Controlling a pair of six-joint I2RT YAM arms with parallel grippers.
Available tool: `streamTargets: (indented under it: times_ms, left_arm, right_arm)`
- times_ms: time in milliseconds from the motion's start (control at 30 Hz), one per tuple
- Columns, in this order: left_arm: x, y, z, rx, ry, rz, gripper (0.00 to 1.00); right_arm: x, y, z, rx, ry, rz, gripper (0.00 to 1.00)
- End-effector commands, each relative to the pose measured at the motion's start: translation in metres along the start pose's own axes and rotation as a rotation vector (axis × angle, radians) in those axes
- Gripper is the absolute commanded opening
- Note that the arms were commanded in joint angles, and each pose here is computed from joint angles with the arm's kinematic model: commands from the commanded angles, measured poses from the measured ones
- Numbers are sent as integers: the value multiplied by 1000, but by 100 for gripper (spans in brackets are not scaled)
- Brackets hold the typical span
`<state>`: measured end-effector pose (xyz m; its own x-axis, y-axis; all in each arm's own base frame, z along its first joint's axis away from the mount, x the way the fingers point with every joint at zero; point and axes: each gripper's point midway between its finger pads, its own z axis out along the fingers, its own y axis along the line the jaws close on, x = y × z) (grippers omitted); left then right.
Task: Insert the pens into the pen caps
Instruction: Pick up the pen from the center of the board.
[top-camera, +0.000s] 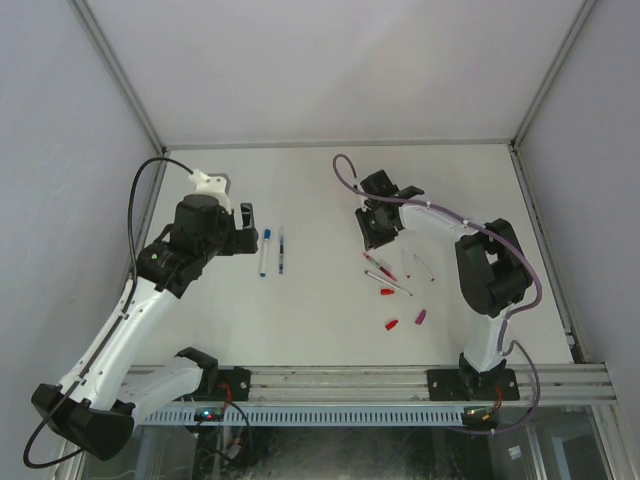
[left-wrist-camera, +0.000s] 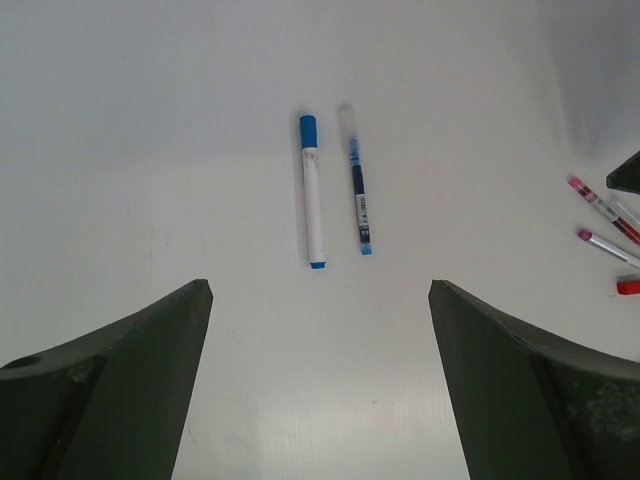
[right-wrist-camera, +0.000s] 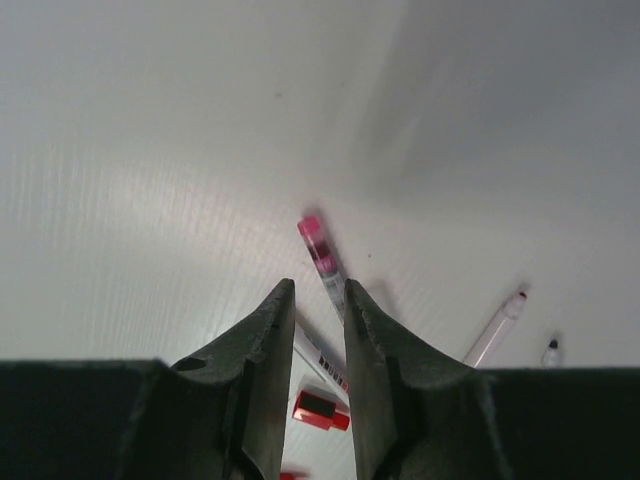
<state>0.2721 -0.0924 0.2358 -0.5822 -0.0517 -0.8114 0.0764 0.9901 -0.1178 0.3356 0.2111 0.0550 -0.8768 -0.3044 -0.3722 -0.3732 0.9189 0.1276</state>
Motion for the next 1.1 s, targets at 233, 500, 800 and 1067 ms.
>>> streamTargets:
  times_ms: [233, 500, 800, 1067]
  left_arm:
    - [-3, 0, 2, 10, -28, 17, 95]
    - [-3, 1, 3, 10, -26, 15, 95]
    - [-3, 3, 2, 3, -28, 13, 95]
    - [-3, 3, 3, 4, -25, 14, 95]
  right_arm:
    - [-19, 6, 20, 7, 24, -72, 26]
    - [-10, 1, 31, 39, 65, -88, 26]
    - [1, -1, 41, 72, 108, -118, 22]
    - [7, -4, 46, 86, 133, -132, 15]
